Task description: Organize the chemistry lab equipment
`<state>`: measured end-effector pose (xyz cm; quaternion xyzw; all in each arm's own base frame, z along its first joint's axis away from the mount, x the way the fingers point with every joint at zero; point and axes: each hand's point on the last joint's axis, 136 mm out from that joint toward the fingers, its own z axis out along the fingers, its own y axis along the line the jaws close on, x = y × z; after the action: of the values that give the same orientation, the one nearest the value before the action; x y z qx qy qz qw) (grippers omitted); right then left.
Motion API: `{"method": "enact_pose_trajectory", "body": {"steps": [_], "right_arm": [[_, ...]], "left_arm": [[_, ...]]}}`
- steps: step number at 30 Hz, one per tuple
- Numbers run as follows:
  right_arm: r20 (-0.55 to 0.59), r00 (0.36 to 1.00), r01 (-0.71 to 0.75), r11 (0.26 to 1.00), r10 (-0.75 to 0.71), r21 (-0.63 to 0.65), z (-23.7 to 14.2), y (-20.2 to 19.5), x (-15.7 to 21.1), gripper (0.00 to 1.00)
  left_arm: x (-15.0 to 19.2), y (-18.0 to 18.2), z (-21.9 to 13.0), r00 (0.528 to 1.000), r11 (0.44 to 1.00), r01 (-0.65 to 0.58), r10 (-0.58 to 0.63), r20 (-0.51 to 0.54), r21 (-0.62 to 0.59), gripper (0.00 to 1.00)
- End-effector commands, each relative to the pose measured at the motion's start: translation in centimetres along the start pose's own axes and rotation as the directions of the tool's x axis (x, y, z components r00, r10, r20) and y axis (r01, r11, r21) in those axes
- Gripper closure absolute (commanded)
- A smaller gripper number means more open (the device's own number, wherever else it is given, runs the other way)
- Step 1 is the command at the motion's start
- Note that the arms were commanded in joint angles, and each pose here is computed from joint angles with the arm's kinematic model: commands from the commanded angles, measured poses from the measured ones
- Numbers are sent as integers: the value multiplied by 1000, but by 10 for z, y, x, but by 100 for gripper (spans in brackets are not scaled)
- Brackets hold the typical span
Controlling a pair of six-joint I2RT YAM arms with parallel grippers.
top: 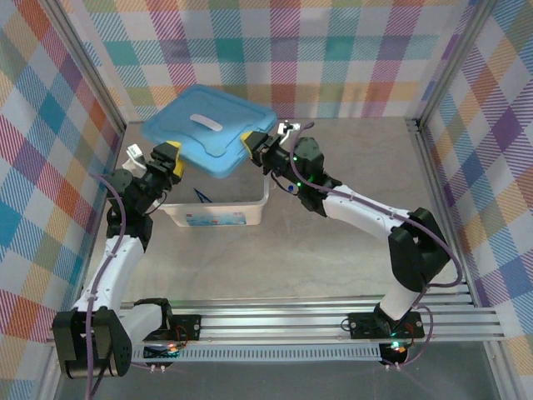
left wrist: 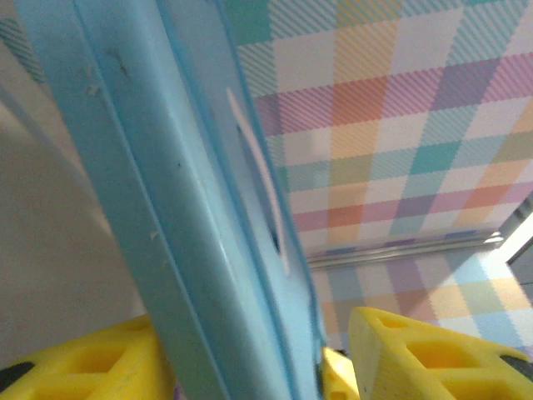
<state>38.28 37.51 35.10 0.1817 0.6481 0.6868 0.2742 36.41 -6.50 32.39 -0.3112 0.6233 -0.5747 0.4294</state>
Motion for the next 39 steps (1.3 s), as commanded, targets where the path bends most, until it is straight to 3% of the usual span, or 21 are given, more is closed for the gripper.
{"method": "enact_pose_trajectory", "body": {"steps": [1,5,14,22,29,39], "right_arm": [[28,996,88,990,-86,-111,-15,59,-14,100],[1,992,126,988,-127,-85,-22,68,-24,100],[-68,981,180,983,-183,-45,-37,76,-37,100],[-194,966,167,985,-171,-38,-38,78,-46,100],[-326,930,173,985,-172,-25,-38,75,-36,100],[-476,872,131,991,-114,2,-37,50,-20,100]], "left_arm": [[7,5,-7,997,996,-68,66,-37,-49,45],[9,8,-10,989,983,-137,130,-66,-119,45],[3,23,-28,957,898,-291,267,-118,-329,45],[-16,24,-51,912,786,-402,386,-135,-469,44],[-43,43,-84,911,705,-362,405,-73,-610,44],[-48,71,-104,937,708,-256,348,9,-658,45]]}}
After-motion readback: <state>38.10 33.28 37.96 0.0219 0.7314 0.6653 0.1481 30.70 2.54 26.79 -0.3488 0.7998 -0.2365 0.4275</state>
